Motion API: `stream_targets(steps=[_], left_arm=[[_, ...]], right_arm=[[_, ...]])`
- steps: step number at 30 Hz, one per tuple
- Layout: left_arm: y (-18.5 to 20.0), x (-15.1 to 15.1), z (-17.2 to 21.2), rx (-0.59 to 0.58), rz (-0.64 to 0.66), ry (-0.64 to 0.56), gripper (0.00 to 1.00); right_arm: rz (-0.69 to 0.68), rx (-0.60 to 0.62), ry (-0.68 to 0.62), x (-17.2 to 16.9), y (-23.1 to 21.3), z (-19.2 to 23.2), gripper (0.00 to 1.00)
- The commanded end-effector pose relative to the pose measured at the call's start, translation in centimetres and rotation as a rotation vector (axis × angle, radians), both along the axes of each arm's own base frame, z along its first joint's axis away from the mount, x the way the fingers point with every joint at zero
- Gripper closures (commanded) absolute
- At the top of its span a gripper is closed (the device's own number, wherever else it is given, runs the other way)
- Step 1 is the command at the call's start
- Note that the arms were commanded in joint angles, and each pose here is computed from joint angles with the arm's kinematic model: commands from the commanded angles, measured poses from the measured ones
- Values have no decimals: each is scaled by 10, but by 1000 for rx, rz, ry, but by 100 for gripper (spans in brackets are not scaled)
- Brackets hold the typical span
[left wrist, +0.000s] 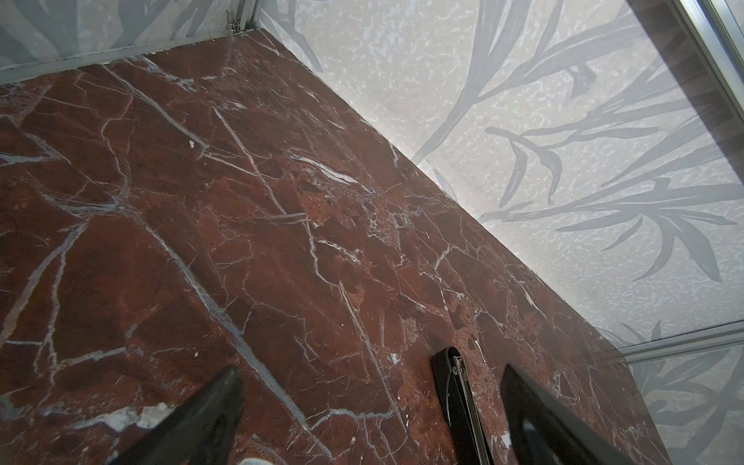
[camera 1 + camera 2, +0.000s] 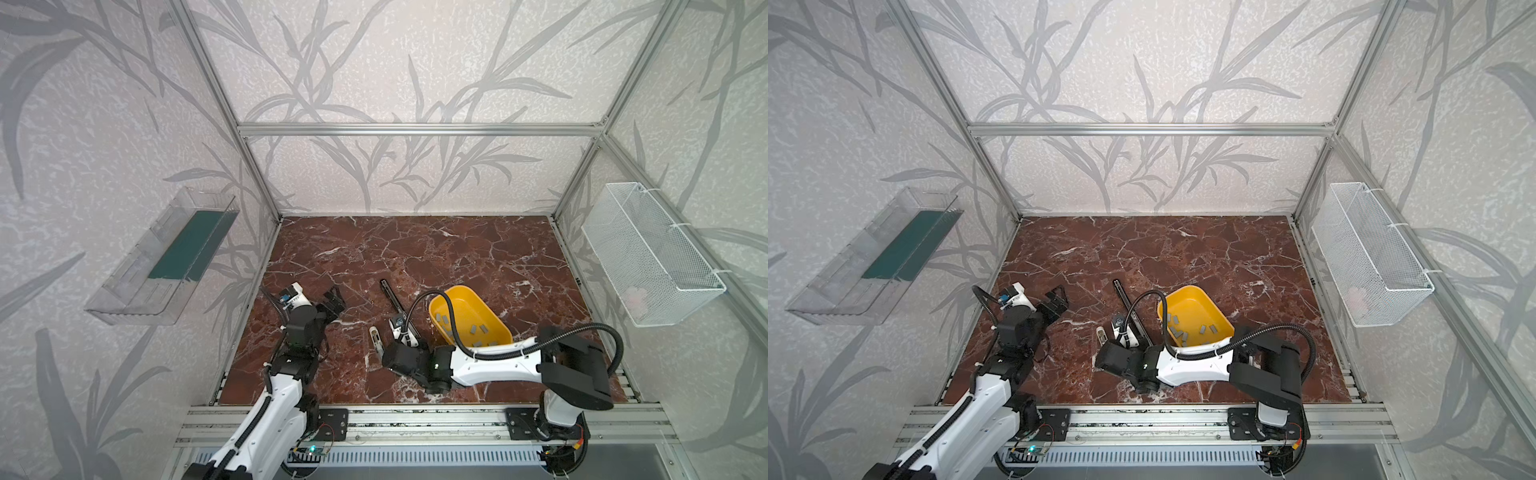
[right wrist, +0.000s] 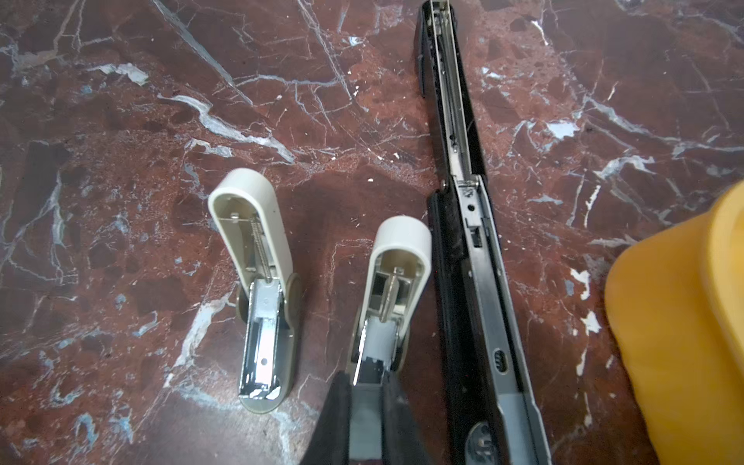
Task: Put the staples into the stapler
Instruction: 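Carry the strip over the beige stapler with right gripper while left arm draws back, then lower the staple strip into the open beige stapler's channel with the right gripper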
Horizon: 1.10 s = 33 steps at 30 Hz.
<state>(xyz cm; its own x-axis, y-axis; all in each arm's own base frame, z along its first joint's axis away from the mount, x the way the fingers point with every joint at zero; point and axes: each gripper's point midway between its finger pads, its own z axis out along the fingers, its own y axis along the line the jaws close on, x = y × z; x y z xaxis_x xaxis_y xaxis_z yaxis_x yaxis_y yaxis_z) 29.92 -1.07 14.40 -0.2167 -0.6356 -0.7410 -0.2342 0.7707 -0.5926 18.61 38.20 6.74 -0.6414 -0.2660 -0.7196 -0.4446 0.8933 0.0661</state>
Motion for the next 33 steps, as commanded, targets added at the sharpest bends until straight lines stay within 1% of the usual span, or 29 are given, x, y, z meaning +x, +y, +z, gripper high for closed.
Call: stream_targets(steps=[1,5,15,33], left_arm=[[3,5,20,2,12,-55,1],[2,5,20,3,10,-55,1],[1,6,20,-3,7,-55,1],[0,5,22,-10,1,-59,1]], right_arm=[[-2,6,15,-2,7,-5,92],[-6,-16,26,-3,8,-10,92],[-29,-22,26,-1,6,-14,92],[-37,-68,16,2,5,-16,93]])
